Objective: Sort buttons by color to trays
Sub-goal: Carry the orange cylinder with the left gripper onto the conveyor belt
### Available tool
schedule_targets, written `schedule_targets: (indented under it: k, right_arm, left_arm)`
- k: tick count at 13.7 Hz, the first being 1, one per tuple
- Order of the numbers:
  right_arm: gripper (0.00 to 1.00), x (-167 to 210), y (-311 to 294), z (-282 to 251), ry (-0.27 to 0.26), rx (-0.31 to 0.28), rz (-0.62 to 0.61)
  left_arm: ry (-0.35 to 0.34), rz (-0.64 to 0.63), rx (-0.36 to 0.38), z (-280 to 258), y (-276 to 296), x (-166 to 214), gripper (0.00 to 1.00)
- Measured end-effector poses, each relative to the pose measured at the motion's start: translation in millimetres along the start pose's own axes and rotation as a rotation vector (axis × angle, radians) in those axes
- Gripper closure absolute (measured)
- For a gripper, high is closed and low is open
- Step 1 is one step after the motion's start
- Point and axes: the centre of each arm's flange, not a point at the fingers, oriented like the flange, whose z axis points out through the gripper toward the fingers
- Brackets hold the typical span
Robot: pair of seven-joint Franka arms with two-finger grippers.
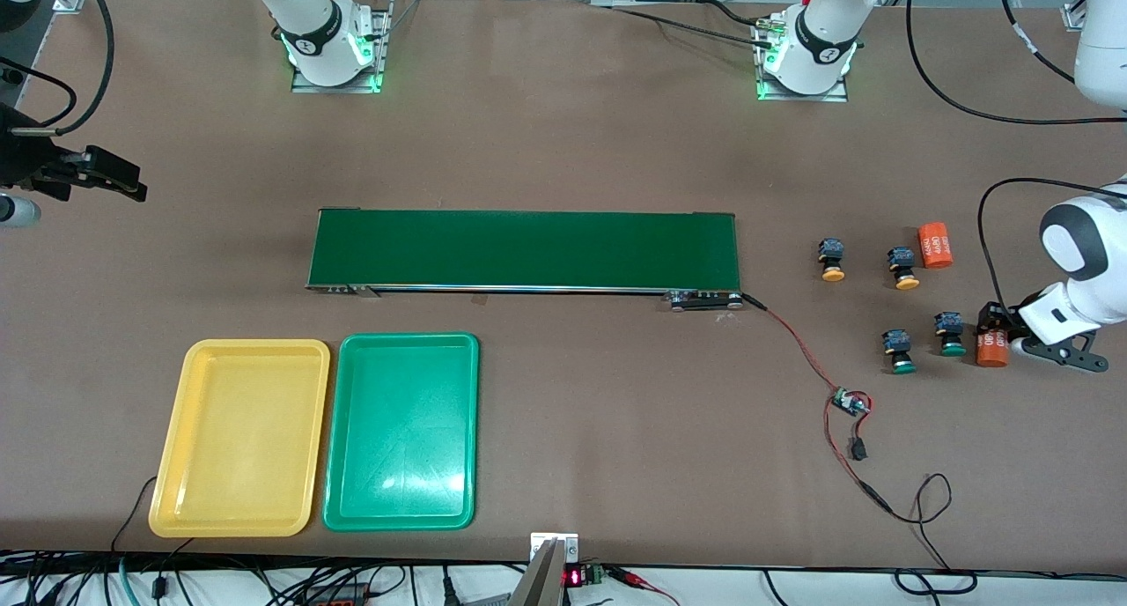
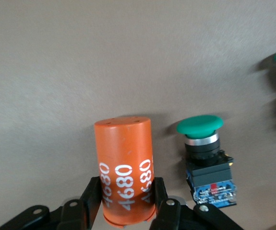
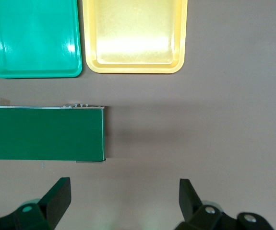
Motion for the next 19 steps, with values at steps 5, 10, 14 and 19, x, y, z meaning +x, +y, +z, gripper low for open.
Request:
schedule_targets:
  k: [5, 10, 14, 19]
  right_arm:
    - [0.0, 0, 0, 0, 0.0, 0.0, 0.0]
    - [0.0, 0, 0, 0, -0.001, 0.0, 0.0]
    - [0.0, 0, 0, 0, -0.001, 0.0, -0.001]
    - [0.0, 0, -1, 0, -0.001, 0.0, -0.001]
  left_arm:
    - [-0.069, 0.111, -0.1, -108, 64, 34, 0.51]
    - [-0.173, 0.36, -0.232, -149, 178, 68, 0.51]
    - [-0.151, 0.692, -0.308, -156, 286, 98, 0.51]
    - [-0.16, 1.024, -0.372, -139, 443, 114, 0.51]
